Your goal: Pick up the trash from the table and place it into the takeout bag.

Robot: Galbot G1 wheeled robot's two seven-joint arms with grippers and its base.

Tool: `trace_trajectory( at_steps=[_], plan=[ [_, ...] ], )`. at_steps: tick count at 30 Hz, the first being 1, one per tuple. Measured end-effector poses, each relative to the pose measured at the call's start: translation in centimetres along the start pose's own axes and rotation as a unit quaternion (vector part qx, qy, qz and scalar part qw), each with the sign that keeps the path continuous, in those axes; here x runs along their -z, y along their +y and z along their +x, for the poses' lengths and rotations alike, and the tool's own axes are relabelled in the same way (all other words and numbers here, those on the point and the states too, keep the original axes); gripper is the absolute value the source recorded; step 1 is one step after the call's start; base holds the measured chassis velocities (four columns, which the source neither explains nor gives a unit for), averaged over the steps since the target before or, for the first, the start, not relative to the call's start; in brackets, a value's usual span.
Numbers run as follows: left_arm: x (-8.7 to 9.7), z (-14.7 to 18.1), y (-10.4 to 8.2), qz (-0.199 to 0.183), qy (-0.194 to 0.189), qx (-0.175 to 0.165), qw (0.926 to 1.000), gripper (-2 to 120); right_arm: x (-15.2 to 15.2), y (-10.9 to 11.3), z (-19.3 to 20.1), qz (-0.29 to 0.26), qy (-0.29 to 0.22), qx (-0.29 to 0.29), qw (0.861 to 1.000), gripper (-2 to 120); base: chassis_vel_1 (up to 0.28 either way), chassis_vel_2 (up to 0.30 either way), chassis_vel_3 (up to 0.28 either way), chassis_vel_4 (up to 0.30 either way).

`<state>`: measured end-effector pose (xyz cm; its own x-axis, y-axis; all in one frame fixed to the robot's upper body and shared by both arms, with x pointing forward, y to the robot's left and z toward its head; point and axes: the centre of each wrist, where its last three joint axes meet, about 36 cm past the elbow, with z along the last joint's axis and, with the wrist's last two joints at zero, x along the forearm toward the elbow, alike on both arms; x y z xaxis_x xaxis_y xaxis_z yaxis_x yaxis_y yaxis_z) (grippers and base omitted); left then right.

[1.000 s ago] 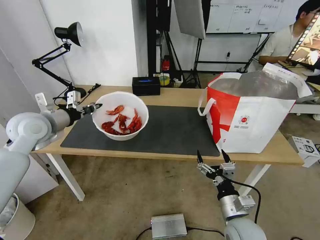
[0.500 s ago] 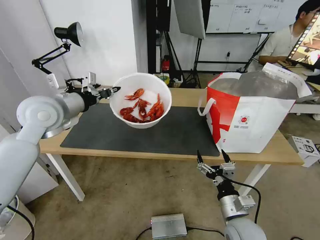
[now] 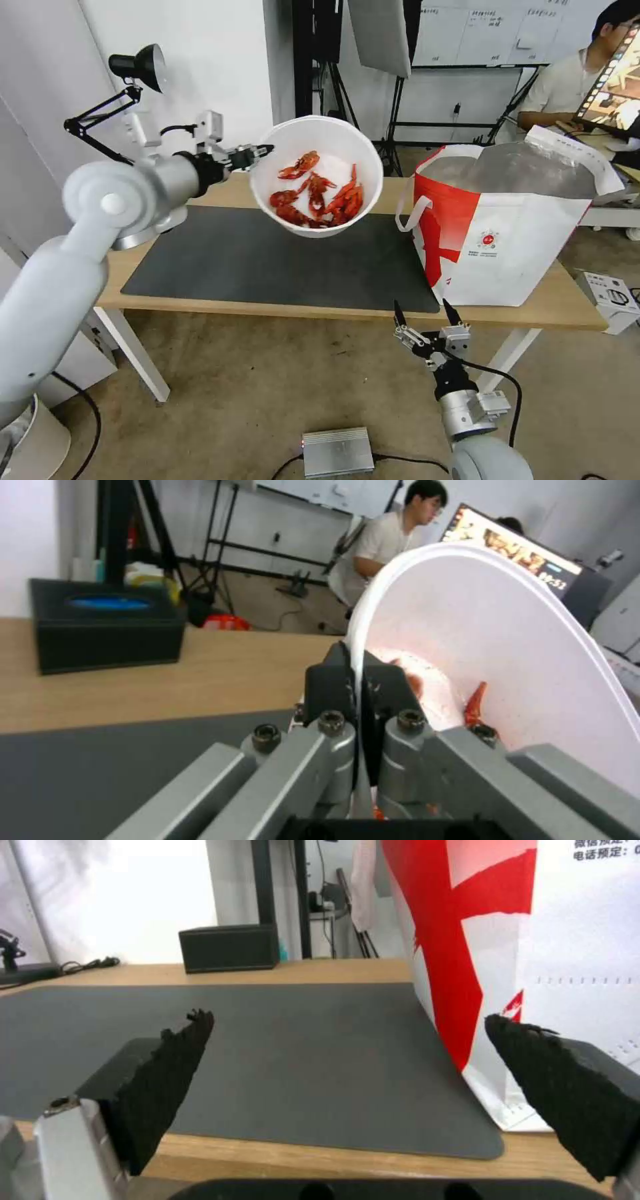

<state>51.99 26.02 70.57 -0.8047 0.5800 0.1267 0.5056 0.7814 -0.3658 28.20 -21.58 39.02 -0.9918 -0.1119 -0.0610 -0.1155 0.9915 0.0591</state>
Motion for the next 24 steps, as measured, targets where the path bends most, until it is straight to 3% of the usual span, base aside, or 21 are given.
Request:
trace_trajectory(
  at_steps=[9,19,24],
  plan=[
    [1.7,-5.1,-2.9,-0.014,0.024,-0.023,0.9994,0,0.0,0.0,0.0,0.000,0.000,0.000,1.000,100,0.000,0.000,0.000,0.000],
    [3.8,-8.4,-5.5,-0.028,0.030,-0.044,0.9982,0,0.0,0.0,0.0,0.000,0.000,0.000,1.000,100,0.000,0.000,0.000,0.000],
    [5.2,-10.4,-7.9,-0.040,0.030,-0.060,0.9969,0,0.0,0.0,0.0,0.000,0.000,0.000,1.000,100,0.000,0.000,0.000,0.000]
  ],
)
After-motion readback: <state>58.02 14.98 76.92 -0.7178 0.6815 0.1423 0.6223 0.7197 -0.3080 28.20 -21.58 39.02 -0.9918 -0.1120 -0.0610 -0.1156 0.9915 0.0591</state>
